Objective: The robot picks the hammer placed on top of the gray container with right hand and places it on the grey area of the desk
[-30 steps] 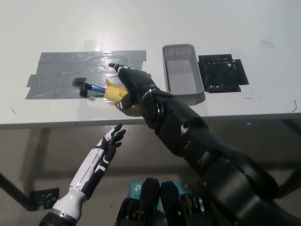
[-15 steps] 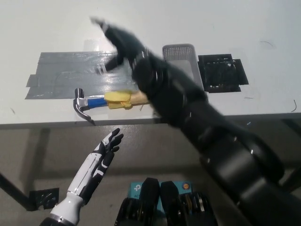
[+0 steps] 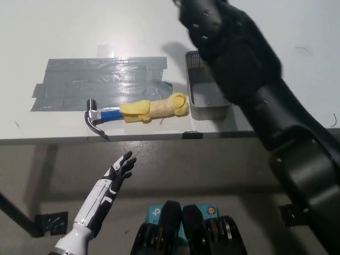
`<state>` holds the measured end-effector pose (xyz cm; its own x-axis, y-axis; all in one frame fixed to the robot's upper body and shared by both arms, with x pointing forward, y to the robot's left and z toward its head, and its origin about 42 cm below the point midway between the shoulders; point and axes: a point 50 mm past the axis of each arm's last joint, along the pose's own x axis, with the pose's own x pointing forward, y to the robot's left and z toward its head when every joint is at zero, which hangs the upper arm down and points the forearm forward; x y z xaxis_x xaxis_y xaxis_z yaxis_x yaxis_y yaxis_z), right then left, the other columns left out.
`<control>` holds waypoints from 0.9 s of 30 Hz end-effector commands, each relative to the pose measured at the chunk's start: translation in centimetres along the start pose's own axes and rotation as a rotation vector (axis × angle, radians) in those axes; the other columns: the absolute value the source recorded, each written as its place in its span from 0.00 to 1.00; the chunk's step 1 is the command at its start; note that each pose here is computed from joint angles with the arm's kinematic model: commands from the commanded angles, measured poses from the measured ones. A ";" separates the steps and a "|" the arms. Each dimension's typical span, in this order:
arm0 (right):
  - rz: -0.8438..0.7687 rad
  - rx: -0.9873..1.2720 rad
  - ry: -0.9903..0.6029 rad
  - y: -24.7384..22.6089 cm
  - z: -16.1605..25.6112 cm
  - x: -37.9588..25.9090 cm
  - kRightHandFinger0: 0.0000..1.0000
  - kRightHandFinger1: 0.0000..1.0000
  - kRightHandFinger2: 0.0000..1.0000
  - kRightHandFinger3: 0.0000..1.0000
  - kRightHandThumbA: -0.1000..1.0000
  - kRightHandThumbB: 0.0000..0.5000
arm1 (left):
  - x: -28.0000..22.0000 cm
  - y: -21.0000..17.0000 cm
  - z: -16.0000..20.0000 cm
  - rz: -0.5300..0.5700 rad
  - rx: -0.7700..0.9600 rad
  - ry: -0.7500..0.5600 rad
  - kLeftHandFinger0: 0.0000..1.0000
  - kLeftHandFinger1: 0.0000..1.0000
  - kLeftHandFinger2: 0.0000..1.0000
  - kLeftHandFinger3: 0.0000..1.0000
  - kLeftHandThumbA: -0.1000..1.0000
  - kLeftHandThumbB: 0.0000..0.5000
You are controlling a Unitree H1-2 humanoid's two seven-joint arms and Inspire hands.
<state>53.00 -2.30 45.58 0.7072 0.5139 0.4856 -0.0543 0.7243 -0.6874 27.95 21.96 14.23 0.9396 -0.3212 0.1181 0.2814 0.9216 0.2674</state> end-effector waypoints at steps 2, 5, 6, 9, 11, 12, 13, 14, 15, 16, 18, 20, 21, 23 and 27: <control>-0.098 -0.045 -0.367 -16.9 9.6 -11.1 1.00 1.00 1.00 1.00 1.00 0.89 | 1.9 2.1 2.1 0.091 0.007 -0.108 1.00 1.00 1.00 1.00 1.00 0.36; -0.085 -0.050 -0.401 -18.0 10.0 -15.9 1.00 1.00 1.00 1.00 1.00 0.89 | 2.7 2.3 2.5 0.109 0.006 -0.123 1.00 1.00 1.00 1.00 1.00 0.35; -0.078 -0.058 -0.399 -18.0 10.1 -17.9 1.00 1.00 1.00 1.00 1.00 0.83 | 2.8 2.4 2.5 0.111 0.007 -0.129 1.00 1.00 1.00 1.00 1.00 0.34; -0.077 -0.071 -0.405 -17.6 9.9 -23.0 1.00 1.00 1.00 1.00 1.00 0.82 | 3.5 2.4 2.7 0.121 0.001 -0.142 1.00 1.00 1.00 1.00 1.00 0.33; -0.089 -0.041 -0.394 -16.4 9.2 -26.5 1.00 1.00 1.00 1.00 1.00 0.73 | 3.3 2.4 2.5 0.125 -0.002 -0.138 1.00 1.00 1.00 1.00 1.00 0.34; -0.084 -0.037 -0.371 -15.9 8.9 -27.8 1.00 1.00 1.00 1.00 1.00 0.70 | 3.2 2.5 2.5 0.130 -0.001 -0.134 1.00 1.00 1.00 1.00 1.00 0.34; -0.083 -0.032 -0.357 -15.6 8.5 -28.8 1.00 1.00 1.00 1.00 1.00 0.67 | 3.2 2.6 2.5 0.133 0.003 -0.140 1.00 1.00 1.00 1.00 1.00 0.32; -0.082 -0.014 -0.339 -15.2 8.1 -29.8 1.00 1.00 1.00 1.00 1.00 0.66 | 3.3 2.6 2.5 0.135 0.000 -0.144 1.00 1.00 1.00 1.00 1.00 0.30; -0.085 -0.010 -0.315 -14.9 7.9 -30.9 1.00 1.00 1.00 1.00 1.00 0.68 | 3.4 2.7 2.6 0.135 0.004 -0.144 1.00 1.00 1.00 1.00 1.00 0.30; -0.089 0.002 -0.301 -14.7 7.8 -31.5 1.00 1.00 1.00 1.00 1.00 0.70 | 3.5 2.9 2.8 0.135 0.008 -0.144 1.00 1.00 1.00 1.00 1.00 0.30; -0.101 0.041 -0.274 -14.1 7.7 -32.9 1.00 1.00 1.00 1.00 1.00 0.69 | 3.8 3.2 3.1 0.137 0.006 -0.146 1.00 1.00 1.00 1.00 1.00 0.30; -0.121 0.102 -0.258 -13.4 7.5 -34.1 1.00 1.00 1.00 1.00 1.00 0.71 | 4.0 3.3 3.1 0.140 -0.003 -0.148 1.00 1.00 1.00 1.00 1.00 0.31; -0.146 0.127 -0.243 -12.6 7.3 -35.0 1.00 1.00 1.00 1.00 1.00 0.75 | 4.0 3.5 3.1 0.141 -0.005 -0.149 1.00 1.00 1.00 1.00 1.00 0.31; -0.165 0.149 -0.223 -11.4 6.9 -35.9 1.00 1.00 1.00 1.00 1.00 0.67 | 3.9 3.7 2.9 0.149 -0.009 -0.148 1.00 1.00 1.00 1.00 1.00 0.30; -0.173 0.274 -0.162 -7.5 4.4 -35.6 1.00 1.00 1.00 1.00 1.00 0.64 | 2.5 4.4 2.4 0.194 -0.009 -0.140 1.00 1.00 1.00 1.00 1.00 0.27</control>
<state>39.15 -24.94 26.82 0.8957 0.2916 0.3357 -0.0344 0.7982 -0.6014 29.79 22.41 14.23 0.9459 -0.3044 0.1124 0.2653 0.9250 0.2721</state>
